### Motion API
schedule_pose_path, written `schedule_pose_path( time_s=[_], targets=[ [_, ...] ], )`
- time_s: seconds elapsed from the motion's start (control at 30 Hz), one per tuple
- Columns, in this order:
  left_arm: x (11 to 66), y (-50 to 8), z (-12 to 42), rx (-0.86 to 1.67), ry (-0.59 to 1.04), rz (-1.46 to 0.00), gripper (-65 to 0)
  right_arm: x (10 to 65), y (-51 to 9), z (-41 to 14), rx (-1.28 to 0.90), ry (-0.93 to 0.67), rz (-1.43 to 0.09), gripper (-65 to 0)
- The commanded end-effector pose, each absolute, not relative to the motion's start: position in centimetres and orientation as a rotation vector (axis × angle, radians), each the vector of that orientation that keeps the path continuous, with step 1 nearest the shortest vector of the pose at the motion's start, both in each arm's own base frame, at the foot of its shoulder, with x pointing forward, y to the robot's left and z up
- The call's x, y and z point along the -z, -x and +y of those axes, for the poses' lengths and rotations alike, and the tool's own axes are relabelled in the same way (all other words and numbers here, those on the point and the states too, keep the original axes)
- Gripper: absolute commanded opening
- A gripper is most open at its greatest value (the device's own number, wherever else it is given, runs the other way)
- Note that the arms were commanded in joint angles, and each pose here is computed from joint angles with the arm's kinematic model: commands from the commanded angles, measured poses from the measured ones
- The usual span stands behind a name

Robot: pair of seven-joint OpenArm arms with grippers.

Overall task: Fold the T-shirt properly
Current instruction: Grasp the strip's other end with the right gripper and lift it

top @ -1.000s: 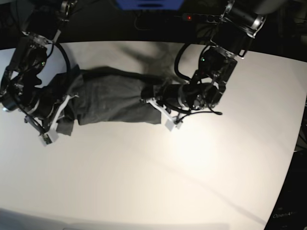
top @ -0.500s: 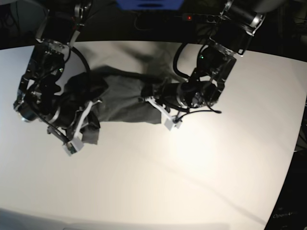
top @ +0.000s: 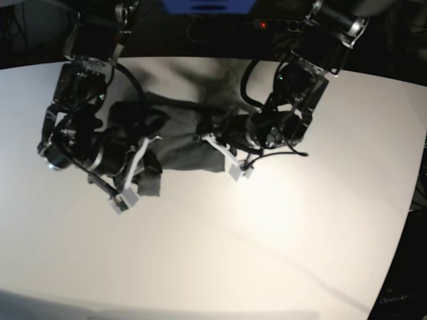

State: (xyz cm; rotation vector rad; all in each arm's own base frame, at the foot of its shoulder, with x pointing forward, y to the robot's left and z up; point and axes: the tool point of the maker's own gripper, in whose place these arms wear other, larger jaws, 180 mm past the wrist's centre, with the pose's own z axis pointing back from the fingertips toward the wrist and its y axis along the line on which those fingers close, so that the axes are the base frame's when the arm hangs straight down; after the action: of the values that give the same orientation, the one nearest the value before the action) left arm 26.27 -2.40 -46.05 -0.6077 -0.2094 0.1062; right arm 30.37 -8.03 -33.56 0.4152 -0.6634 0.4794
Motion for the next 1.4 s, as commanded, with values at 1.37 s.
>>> schedule_pose_path(
  time_s=[1.37],
  targets=[
    [39.4, -27.4, -1.4, -0.098, 0.629, -0.353, -63.2, 31.9, -30.6, -3.0, -0.570, -0.510, -0.708, -64.4]
  ],
)
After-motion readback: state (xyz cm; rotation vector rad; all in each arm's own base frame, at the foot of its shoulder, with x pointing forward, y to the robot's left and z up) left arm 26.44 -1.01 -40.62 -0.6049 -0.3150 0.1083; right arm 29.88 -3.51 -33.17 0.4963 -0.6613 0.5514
